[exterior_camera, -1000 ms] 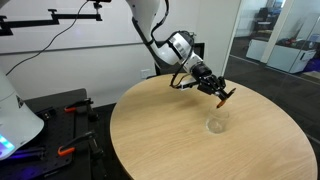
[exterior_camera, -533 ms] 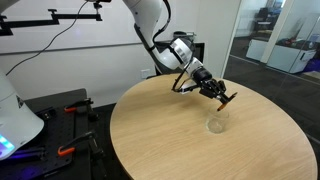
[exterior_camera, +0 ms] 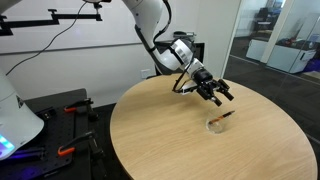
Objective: Put the pen in the cup
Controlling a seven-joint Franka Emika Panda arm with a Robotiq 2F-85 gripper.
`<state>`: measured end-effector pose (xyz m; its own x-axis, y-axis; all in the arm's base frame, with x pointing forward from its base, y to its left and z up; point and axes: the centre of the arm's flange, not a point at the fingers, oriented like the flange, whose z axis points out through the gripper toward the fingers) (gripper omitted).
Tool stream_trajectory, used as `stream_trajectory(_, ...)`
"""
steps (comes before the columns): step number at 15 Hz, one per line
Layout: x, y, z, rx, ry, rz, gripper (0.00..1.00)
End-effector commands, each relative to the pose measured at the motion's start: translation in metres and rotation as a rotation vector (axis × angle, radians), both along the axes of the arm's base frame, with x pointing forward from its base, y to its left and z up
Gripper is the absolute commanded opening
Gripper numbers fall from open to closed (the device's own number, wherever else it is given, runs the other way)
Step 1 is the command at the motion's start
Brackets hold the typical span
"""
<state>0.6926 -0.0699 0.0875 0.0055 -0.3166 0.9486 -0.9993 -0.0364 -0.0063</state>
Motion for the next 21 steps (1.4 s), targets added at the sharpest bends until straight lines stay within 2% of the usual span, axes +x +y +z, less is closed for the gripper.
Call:
stream_trajectory(1,-0.005,-0.003,0.024,0.022,-0.027,0.005,1.00)
stream_trajectory(10,-0.033,0.003,0.115,0.037,-0.135,-0.056,1.00)
stream_trajectory(14,-0.053,0.011,0.144,0.043,-0.168,-0.088,1.00)
stream_trajectory(15,-0.022,0.003,0.122,0.034,-0.144,-0.061,1.00)
stream_trajectory(21,-0.025,0.004,0.118,0.035,-0.133,-0.060,1.00)
